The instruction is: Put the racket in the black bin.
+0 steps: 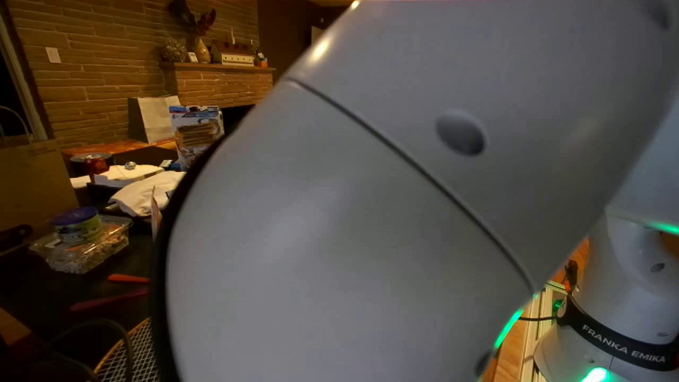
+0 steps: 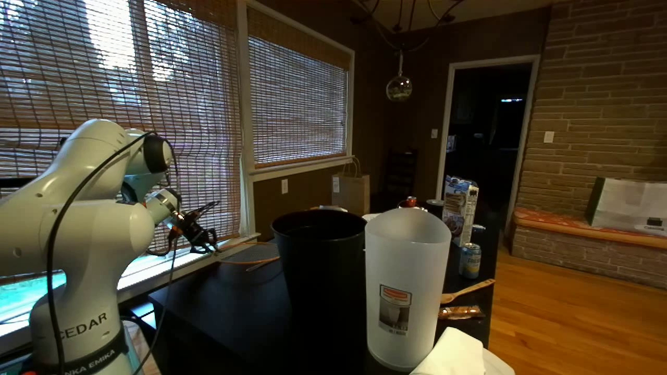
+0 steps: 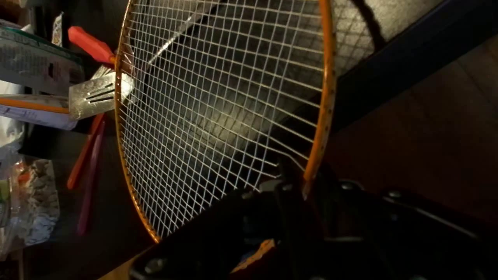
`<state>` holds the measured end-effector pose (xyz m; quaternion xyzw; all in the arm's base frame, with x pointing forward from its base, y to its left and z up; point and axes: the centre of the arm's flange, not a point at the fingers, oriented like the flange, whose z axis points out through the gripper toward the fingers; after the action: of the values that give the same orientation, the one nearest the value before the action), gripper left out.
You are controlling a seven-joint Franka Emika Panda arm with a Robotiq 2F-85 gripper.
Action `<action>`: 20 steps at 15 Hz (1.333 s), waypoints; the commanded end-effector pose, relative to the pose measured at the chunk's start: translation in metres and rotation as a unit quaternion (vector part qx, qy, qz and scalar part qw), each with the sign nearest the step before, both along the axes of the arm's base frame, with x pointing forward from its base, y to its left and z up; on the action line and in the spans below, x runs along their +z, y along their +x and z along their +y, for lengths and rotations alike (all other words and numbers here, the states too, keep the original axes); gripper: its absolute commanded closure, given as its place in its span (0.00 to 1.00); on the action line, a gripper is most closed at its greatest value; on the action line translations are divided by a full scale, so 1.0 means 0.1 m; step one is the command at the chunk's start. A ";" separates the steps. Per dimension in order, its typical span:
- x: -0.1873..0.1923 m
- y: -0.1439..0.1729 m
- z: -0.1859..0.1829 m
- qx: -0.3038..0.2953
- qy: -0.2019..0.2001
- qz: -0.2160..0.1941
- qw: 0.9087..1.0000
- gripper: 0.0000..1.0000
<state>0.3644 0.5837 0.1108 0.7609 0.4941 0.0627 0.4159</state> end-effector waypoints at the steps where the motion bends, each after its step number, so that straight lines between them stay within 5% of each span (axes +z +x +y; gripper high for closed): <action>1: 0.21 -0.02 -0.06 -0.007 -0.016 -0.016 1.000 0.97; 20: 0.94 0.34 -0.29 -0.116 -0.010 -0.089 0.989 0.98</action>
<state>0.3960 0.5597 0.1834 0.7951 0.3833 0.0660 0.4653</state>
